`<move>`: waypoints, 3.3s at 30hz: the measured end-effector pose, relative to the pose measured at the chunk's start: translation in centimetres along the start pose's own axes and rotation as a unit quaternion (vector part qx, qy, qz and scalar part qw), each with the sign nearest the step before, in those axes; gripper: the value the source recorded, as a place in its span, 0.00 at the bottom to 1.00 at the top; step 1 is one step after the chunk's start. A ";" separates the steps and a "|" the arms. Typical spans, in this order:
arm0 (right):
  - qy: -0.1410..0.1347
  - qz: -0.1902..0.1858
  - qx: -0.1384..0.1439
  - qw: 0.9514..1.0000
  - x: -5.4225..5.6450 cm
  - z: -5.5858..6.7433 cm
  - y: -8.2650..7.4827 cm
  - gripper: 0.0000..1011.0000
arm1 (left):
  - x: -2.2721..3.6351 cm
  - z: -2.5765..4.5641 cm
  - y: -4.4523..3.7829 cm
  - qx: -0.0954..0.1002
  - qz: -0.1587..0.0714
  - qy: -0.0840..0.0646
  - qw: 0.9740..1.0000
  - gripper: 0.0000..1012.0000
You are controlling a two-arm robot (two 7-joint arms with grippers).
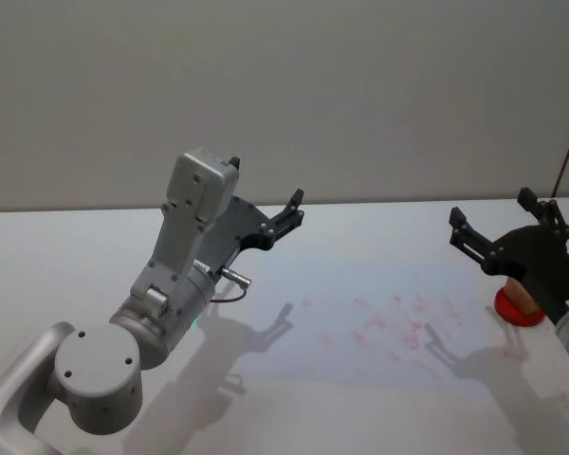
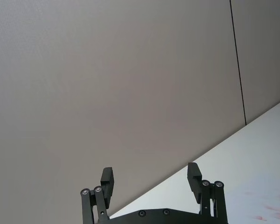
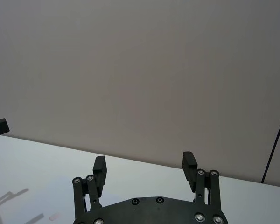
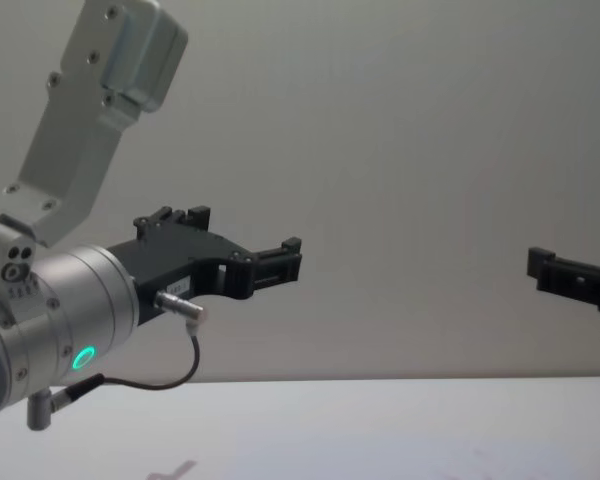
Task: Use the one hand to pick up the stamp and affix it onto the A4 paper.
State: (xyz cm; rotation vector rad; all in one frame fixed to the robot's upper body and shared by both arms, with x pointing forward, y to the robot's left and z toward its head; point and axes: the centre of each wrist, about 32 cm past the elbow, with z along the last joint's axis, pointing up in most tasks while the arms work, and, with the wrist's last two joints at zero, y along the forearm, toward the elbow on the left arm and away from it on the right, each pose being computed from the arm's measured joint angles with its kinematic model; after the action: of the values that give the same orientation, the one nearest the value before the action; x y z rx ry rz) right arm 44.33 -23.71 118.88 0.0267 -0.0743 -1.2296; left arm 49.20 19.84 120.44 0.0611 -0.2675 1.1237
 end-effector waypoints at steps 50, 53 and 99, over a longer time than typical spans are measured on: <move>0.004 0.006 -0.008 1.000 0.7 -0.5 0.2 0.99 | 0.00 0.00 0.00 0.000 0.000 0.000 1.000 0.99; 0.005 0.008 -0.014 1.000 1.3 -0.8 0.3 0.99 | 0.00 0.00 0.00 0.000 0.000 0.000 1.000 0.99; -0.013 -0.002 -0.126 0.992 8.2 -5.4 0.1 0.99 | 0.00 0.00 0.00 0.000 0.000 0.000 1.000 0.99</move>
State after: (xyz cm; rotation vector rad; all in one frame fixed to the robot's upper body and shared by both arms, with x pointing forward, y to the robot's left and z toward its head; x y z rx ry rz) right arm 47.50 -31.50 113.81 -0.2085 0.0579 -1.2350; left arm 49.20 19.84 120.44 0.0612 -0.2675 1.1238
